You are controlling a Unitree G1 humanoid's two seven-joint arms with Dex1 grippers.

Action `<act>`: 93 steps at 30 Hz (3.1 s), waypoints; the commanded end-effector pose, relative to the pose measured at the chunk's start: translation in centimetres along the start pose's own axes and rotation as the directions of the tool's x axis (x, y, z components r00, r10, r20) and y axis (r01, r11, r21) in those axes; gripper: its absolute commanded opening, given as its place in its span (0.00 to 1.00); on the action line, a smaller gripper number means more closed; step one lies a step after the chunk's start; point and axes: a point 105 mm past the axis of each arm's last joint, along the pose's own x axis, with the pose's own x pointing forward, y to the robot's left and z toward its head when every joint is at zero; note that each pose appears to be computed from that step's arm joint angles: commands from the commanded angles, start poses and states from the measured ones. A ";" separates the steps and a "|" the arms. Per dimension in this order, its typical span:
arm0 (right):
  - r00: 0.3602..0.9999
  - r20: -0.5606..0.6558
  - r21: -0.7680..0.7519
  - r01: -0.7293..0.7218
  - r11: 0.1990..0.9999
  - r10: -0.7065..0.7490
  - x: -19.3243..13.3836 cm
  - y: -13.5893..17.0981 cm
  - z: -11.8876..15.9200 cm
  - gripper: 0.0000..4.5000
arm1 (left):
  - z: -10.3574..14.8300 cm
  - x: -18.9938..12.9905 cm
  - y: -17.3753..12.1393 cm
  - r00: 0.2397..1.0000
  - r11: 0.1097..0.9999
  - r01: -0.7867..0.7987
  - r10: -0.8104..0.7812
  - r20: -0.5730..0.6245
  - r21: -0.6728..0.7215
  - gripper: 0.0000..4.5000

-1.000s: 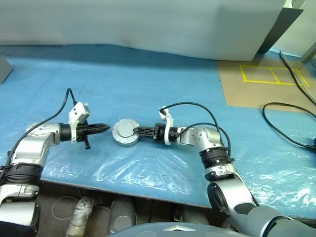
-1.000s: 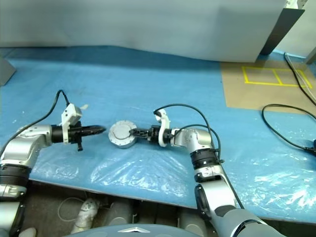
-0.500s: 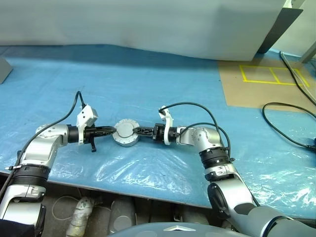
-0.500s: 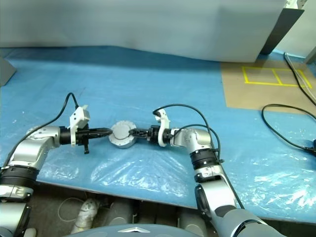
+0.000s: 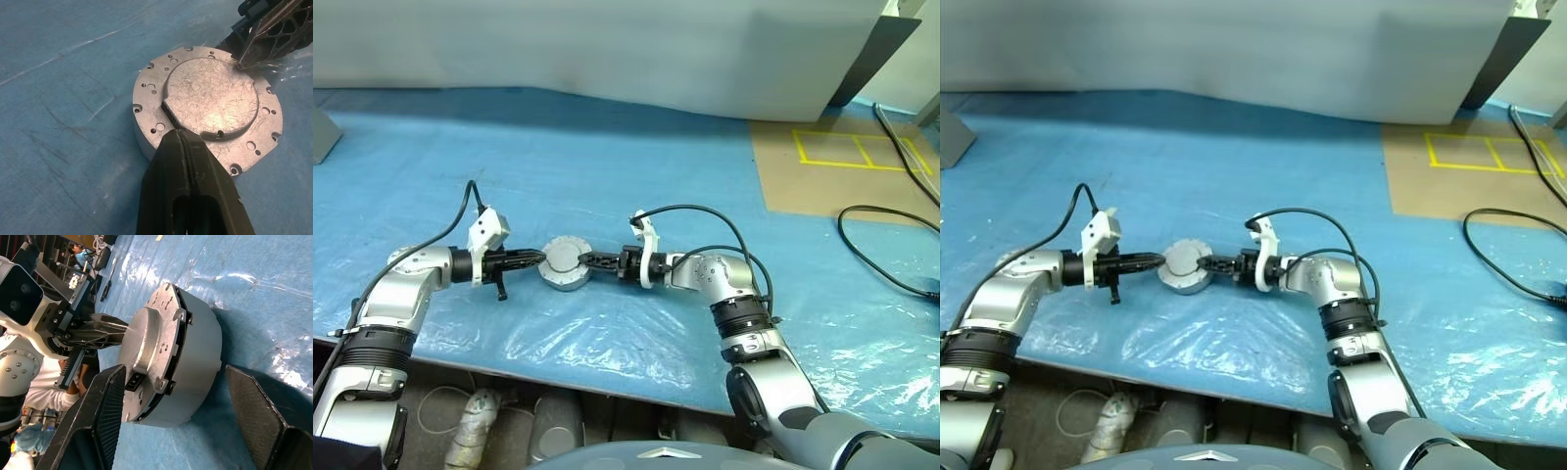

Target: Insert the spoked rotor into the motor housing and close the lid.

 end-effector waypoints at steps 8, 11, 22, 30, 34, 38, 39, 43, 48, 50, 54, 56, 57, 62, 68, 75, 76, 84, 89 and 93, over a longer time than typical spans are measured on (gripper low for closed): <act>1.000 -0.012 0.073 -0.015 0.997 0.016 0.6 -0.1 -0.6 0.34 | -0.6 0.3 -0.3 1.000 1.000 -0.007 0.007 -0.014 -0.018 0.00; 1.000 -0.022 0.068 -0.010 0.998 0.012 0.5 -0.3 -0.9 0.27 | -0.5 0.4 -0.4 1.000 1.000 -0.004 0.004 -0.011 -0.019 0.00; 1.000 -0.020 0.065 -0.007 0.998 0.008 0.3 -0.4 -0.8 0.26 | 4.3 -0.9 0.3 0.987 0.997 -0.012 0.025 0.158 -0.081 0.00; 0.997 0.071 0.110 -0.016 0.994 0.008 -2.6 -0.8 1.2 0.25 | 6.3 -3.4 0.4 0.964 0.980 -0.039 0.088 0.249 -0.195 0.00; 0.989 0.134 0.131 -0.087 0.988 0.069 -4.0 0.6 2.3 0.25 | 5.3 -3.8 0.5 0.963 0.966 -0.071 0.132 0.237 -0.249 0.00; 0.956 0.251 0.146 -0.194 0.970 0.153 -6.0 2.4 4.2 0.25 | 6.1 -3.7 0.4 0.941 0.942 -0.049 0.155 0.300 -0.331 0.00; 0.948 0.274 0.145 -0.205 0.968 0.160 -6.4 2.6 4.6 0.25 | 6.0 -3.7 0.3 0.941 0.940 -0.045 0.154 0.301 -0.339 0.00; 0.917 0.356 0.103 -0.231 0.968 0.181 -7.5 4.1 6.5 0.25 | 5.9 -3.1 -0.1 0.921 0.907 -0.004 0.167 0.352 -0.420 0.00; 0.886 0.417 0.079 -0.258 0.963 0.203 -8.1 5.6 8.1 0.25 | 6.3 -2.4 -0.4 0.874 0.857 0.090 0.176 0.454 -0.507 0.20; 0.880 0.426 0.075 -0.267 0.961 0.211 -8.1 6.1 8.3 0.25 | 6.8 -2.4 -0.1 0.846 0.836 0.121 0.195 0.497 -0.535 0.34; 0.869 0.437 0.060 -0.288 0.956 0.234 -7.9 7.2 8.8 0.25 | 7.3 -1.9 0.5 0.799 0.791 0.172 0.237 0.553 -0.587 0.64; 0.866 0.439 0.054 -0.292 0.955 0.240 -7.9 7.5 9.0 0.25 | 7.5 -1.6 0.5 0.789 0.778 0.193 0.239 0.566 -0.597 0.80; 0.865 0.440 0.054 -0.294 0.954 0.241 -7.8 7.6 9.0 0.25 | 7.5 -1.3 0.4 0.791 0.775 0.201 0.232 0.566 -0.599 0.87; 0.867 0.437 0.056 -0.294 0.954 0.242 -7.8 7.8 9.0 0.25 | 7.5 0.5 -1.2 0.830 0.778 0.230 0.156 0.535 -0.585 1.00; 0.872 0.422 0.050 -0.296 0.954 0.248 -7.6 8.0 8.9 0.25 | 9.1 2.2 -2.0 0.800 0.747 0.332 0.101 0.591 -0.576 1.00; 0.879 0.412 0.045 -0.284 0.958 0.241 -7.5 7.9 8.8 0.25 | 10.2 4.6 -2.8 0.762 0.682 0.423 0.088 0.641 -0.597 1.00; 0.880 0.412 0.046 -0.281 0.959 0.238 -7.5 7.9 8.8 0.25 | 10.3 4.8 -2.8 0.756 0.671 0.434 0.093 0.648 -0.602 1.00; 0.885 0.414 0.053 -0.258 0.965 0.214 -7.5 7.5 8.8 0.25 | 10.8 5.4 -1.9 0.743 0.640 0.432 0.148 0.653 -0.636 0.96; 0.885 0.416 0.058 -0.256 0.965 0.210 -7.4 7.4 8.9 0.25 | 10.8 5.7 -2.3 0.750 0.636 0.437 0.133 0.649 -0.636 0.64; 0.883 0.420 0.069 -0.260 0.963 0.209 -7.4 7.3 8.9 0.25 | 11.0 5.9 -2.6 0.753 0.637 0.444 0.117 0.648 -0.631 0.60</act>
